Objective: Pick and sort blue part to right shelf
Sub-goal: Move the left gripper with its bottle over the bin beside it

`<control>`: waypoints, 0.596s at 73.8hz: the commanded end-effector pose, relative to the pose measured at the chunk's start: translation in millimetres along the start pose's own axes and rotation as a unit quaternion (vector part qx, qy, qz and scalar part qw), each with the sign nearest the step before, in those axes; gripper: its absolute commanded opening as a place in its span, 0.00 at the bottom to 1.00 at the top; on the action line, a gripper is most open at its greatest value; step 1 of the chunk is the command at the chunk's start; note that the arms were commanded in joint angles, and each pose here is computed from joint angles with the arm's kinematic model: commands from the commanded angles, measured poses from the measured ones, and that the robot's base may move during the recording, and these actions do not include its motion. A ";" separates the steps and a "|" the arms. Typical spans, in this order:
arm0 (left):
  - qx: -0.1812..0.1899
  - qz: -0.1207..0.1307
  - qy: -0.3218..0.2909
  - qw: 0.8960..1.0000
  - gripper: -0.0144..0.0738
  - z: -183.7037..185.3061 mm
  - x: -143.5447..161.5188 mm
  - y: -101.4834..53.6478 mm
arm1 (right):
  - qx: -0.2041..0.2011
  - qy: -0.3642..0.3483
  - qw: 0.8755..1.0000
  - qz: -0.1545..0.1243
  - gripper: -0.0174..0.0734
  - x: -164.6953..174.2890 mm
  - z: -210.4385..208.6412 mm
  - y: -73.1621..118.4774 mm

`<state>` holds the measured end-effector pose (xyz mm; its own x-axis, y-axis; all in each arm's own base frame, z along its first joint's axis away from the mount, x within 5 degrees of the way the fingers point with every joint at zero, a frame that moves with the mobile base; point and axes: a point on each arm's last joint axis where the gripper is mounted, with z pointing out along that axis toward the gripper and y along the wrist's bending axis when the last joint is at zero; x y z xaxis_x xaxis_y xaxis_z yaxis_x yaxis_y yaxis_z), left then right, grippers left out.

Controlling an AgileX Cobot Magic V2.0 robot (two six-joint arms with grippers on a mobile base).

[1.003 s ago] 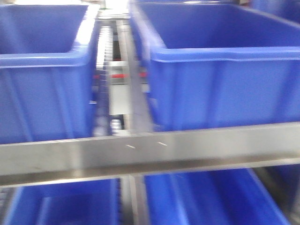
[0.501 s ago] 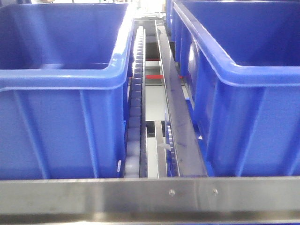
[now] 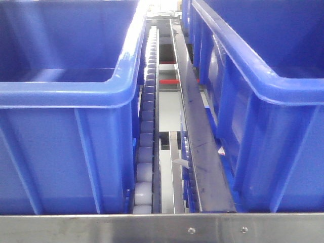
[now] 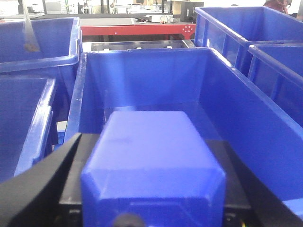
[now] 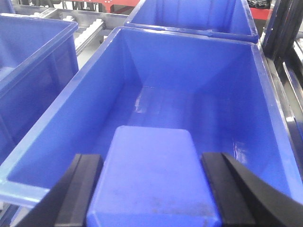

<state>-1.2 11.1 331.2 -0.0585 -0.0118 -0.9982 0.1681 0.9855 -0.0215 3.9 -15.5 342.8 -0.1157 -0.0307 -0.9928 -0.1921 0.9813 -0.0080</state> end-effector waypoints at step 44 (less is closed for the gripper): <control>0.007 0.001 -0.055 0.998 0.50 -2.1 -16.5 -1.3 | -0.001 -0.051 0.999 -0.010 0.47 -16.3 -1.3 0.5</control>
<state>-1.2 11.1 331.2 -0.0585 -0.0118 -0.9982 0.1681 0.9855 -0.0215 3.9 -15.5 342.8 -0.1157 -0.0307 -0.9928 -0.1921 0.9813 -0.0080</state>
